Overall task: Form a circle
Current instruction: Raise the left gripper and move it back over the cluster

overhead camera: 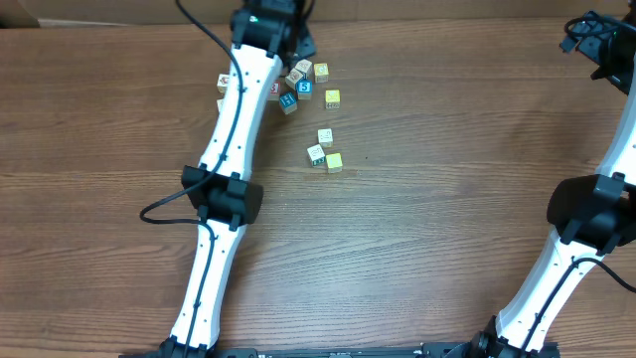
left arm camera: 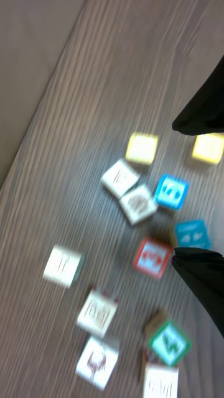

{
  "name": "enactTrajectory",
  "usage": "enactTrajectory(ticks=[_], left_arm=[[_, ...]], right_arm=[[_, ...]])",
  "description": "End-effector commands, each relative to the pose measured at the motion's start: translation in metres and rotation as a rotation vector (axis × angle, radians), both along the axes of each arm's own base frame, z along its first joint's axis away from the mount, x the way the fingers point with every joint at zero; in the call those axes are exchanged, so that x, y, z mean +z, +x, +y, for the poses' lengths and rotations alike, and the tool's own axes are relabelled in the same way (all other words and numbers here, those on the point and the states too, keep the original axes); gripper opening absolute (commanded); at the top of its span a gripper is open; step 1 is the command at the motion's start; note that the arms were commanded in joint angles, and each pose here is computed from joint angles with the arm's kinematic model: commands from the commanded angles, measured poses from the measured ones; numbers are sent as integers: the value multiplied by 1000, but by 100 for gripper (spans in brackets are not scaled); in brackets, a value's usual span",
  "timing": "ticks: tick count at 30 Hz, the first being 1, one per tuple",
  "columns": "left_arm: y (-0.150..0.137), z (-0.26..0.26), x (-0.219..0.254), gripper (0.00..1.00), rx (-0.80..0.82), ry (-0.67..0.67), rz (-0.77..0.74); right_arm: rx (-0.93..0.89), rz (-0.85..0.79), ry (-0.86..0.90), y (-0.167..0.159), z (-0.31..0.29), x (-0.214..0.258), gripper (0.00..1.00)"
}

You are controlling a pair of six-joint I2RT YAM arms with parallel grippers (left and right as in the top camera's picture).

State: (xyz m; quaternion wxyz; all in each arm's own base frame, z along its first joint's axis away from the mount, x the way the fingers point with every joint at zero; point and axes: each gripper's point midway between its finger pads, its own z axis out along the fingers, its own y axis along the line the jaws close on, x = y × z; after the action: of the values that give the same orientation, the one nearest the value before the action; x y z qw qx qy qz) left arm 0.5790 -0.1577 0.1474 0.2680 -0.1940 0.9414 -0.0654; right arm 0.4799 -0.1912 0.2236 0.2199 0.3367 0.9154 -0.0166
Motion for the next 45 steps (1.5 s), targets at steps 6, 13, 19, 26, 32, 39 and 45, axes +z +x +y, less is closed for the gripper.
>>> enactTrajectory(ticks=[6,13,19,26,32,39,45], left_arm=[[-7,29,-49,55,-26,103,137],[-13,32,-77,55,-108,161,203],[-12,32,-97,57,-117,169,223],[-6,32,-109,57,-141,181,208],[-5,38,-111,59,-134,207,210],[-5,39,-119,58,-135,212,217],[-3,38,-118,49,-135,211,208]], right_arm=[[-1,-24,-16,0,0,11,100],[-1,-24,-16,0,0,11,100],[-1,-24,-16,0,0,11,100],[-1,-24,-16,0,0,11,100],[-1,-24,-16,0,0,11,100],[-1,-24,-16,0,0,11,100],[-1,-24,-16,0,0,11,100]])
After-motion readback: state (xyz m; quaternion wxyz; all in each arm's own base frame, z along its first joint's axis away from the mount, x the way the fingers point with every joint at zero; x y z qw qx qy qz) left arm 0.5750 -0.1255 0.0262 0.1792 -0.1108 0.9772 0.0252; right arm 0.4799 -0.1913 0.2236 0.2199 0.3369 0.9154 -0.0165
